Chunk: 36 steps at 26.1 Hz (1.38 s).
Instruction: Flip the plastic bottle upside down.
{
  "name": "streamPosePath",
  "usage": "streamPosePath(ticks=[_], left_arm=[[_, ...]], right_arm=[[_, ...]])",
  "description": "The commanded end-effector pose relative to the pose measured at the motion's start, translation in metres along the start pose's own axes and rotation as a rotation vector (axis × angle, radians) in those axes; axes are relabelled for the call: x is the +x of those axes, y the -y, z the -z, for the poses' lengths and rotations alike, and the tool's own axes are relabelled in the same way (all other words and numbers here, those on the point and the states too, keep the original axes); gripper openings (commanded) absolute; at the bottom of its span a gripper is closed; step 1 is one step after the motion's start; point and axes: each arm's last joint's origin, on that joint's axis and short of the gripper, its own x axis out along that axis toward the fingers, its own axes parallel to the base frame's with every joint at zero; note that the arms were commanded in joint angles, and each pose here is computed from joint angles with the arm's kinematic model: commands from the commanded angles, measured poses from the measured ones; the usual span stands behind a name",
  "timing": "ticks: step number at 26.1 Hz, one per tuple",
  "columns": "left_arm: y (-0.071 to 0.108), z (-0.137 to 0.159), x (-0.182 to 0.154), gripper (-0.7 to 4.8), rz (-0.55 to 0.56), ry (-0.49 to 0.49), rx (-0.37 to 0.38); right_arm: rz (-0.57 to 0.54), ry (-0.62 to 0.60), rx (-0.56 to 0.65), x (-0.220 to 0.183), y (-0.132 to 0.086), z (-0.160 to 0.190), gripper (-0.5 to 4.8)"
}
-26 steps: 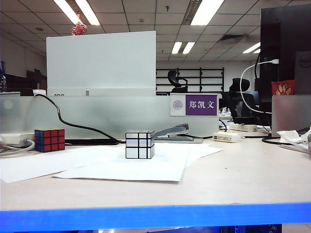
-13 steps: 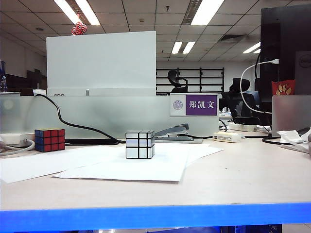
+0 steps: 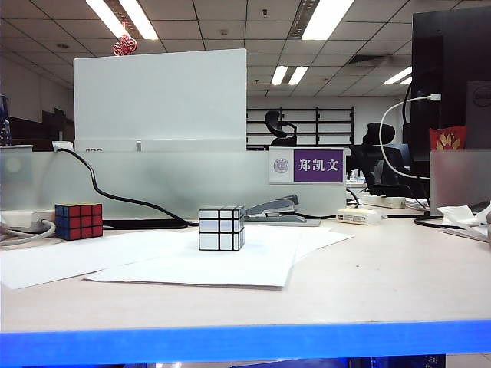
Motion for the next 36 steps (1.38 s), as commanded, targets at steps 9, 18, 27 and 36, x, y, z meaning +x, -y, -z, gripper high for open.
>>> streamPosePath(ticks=[9, 18, 27, 36], left_arm=[[-0.003, 0.001, 0.001, 0.77, -0.037, -0.014, -0.039], [-0.004, 0.0, 0.001, -0.06, -0.082, 0.002, -0.021], [-0.006, -0.001, 0.002, -0.06, -0.089, -0.03, 0.048], [-0.008, -0.026, 0.009, -0.06, -0.103, -0.114, 0.134]], right_arm=[[-0.033, -0.027, -0.003, 0.001, -0.006, 0.0, -0.08], [-0.076, -0.028, -0.037, 0.0, -0.01, -0.001, 2.76], [-0.187, -0.019, -0.127, -0.001, -0.026, -0.002, 4.34], [-0.225, 0.022, -0.325, -0.001, -0.055, -0.007, 4.34]])
